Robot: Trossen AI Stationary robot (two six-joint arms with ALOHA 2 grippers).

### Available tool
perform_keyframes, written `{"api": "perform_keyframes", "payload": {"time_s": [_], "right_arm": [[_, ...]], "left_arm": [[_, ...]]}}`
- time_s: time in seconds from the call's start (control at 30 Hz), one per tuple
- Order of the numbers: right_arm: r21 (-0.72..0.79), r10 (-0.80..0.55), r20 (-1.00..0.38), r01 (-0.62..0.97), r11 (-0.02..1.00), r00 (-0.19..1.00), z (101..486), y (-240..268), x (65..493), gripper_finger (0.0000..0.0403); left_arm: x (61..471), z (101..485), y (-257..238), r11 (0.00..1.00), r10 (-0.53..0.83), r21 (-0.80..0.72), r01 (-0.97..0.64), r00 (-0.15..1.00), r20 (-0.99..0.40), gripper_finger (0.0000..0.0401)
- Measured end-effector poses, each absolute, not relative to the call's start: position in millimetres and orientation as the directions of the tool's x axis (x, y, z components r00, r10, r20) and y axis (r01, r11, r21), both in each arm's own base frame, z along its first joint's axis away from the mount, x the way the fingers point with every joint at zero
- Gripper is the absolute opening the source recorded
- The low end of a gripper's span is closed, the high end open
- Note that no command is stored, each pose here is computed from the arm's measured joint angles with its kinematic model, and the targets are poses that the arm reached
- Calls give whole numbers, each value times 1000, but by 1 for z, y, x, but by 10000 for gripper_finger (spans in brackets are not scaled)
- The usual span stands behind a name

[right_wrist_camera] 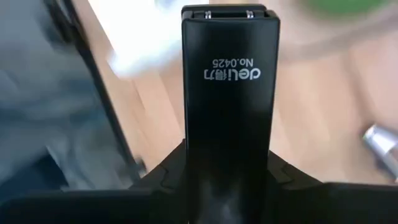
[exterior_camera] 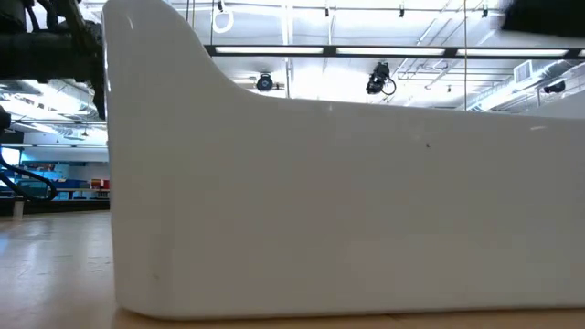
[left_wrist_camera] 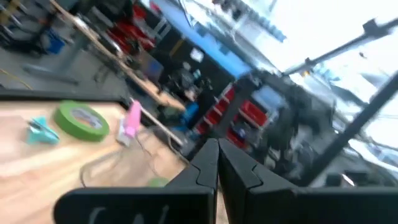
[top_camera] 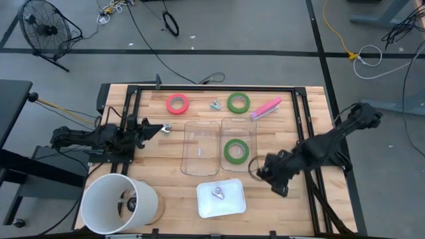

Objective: Pick and place Stapler, Stapler remover, tape
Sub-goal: Put the black stapler into the left transparent bin

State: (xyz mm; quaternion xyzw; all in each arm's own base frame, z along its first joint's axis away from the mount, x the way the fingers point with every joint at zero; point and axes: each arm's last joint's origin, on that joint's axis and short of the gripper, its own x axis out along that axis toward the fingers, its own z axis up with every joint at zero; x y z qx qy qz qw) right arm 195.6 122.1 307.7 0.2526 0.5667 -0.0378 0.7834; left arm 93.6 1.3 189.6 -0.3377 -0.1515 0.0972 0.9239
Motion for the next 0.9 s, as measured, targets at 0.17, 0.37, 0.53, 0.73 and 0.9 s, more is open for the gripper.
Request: {"api": "perform_keyframes", "payload": {"time_s": [0.17, 0.37, 0.53, 0.73, 0.9], "right_arm": [[383, 145, -807, 320, 867, 573, 352, 107, 210, 103], [426, 105, -661, 256, 868, 743, 370, 81, 251, 103], [447, 49, -520, 222, 866, 853, 382, 59, 272, 103], [432, 0, -359, 166, 887, 933, 398, 43, 283, 103], [377, 26, -323, 103, 921, 946, 400, 36, 288, 103]], "left_arm": [[94, 219, -1, 768, 209, -640, -8, 948, 240, 15], [119, 283, -6, 876, 118, -483, -5, 972, 204, 63], [157, 323, -10, 958, 104, -279, -59, 983, 151, 124], [194, 353, -9, 961, 110, -268, -71, 985, 132, 182], [225, 368, -9, 959, 104, -276, -69, 988, 114, 209]]}}
